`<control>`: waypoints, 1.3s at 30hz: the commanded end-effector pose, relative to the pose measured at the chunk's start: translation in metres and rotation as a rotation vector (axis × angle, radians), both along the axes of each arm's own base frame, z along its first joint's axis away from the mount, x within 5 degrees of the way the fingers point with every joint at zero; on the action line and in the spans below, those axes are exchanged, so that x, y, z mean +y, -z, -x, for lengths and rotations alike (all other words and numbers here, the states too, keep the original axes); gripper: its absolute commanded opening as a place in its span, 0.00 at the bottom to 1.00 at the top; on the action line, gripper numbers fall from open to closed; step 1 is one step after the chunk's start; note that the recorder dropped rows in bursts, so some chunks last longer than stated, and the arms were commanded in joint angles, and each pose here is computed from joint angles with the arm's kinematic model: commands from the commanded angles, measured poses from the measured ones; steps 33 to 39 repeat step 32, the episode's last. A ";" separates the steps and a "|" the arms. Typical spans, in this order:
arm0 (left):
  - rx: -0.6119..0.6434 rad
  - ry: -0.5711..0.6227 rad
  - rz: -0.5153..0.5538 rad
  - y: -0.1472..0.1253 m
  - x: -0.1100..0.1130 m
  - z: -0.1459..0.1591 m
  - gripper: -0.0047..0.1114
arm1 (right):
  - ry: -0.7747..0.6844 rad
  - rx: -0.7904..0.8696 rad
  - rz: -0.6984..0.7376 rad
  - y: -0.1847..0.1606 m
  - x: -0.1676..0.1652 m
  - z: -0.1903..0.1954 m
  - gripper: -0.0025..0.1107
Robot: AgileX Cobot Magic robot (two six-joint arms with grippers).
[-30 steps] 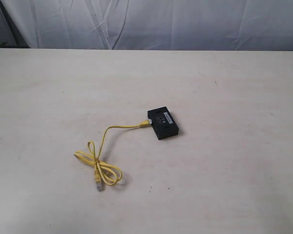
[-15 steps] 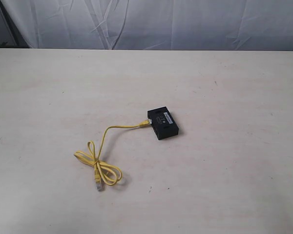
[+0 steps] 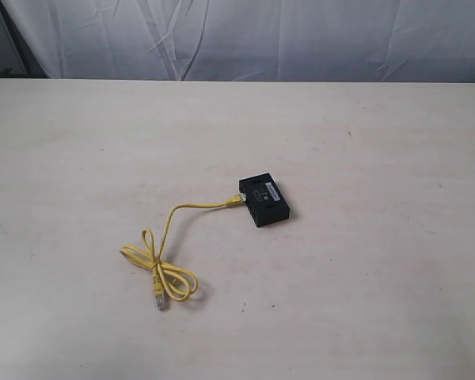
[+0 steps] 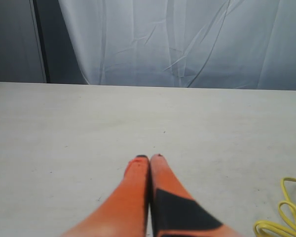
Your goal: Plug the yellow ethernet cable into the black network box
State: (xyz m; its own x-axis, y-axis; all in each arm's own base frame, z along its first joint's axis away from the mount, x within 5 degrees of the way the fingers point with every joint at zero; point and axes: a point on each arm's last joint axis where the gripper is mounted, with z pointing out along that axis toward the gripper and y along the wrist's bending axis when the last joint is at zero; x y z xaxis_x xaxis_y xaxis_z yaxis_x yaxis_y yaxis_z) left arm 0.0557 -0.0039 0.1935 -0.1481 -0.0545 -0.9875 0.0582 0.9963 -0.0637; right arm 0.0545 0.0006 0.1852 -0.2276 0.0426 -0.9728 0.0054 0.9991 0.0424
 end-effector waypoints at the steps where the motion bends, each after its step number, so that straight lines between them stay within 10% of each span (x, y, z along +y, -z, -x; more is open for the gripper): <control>1: -0.001 -0.001 0.002 0.001 0.000 0.000 0.04 | 0.005 -0.012 0.001 0.000 0.000 0.000 0.01; 39: -0.001 -0.001 0.002 0.001 0.000 0.000 0.04 | 0.003 -0.012 -0.020 0.000 0.000 0.000 0.01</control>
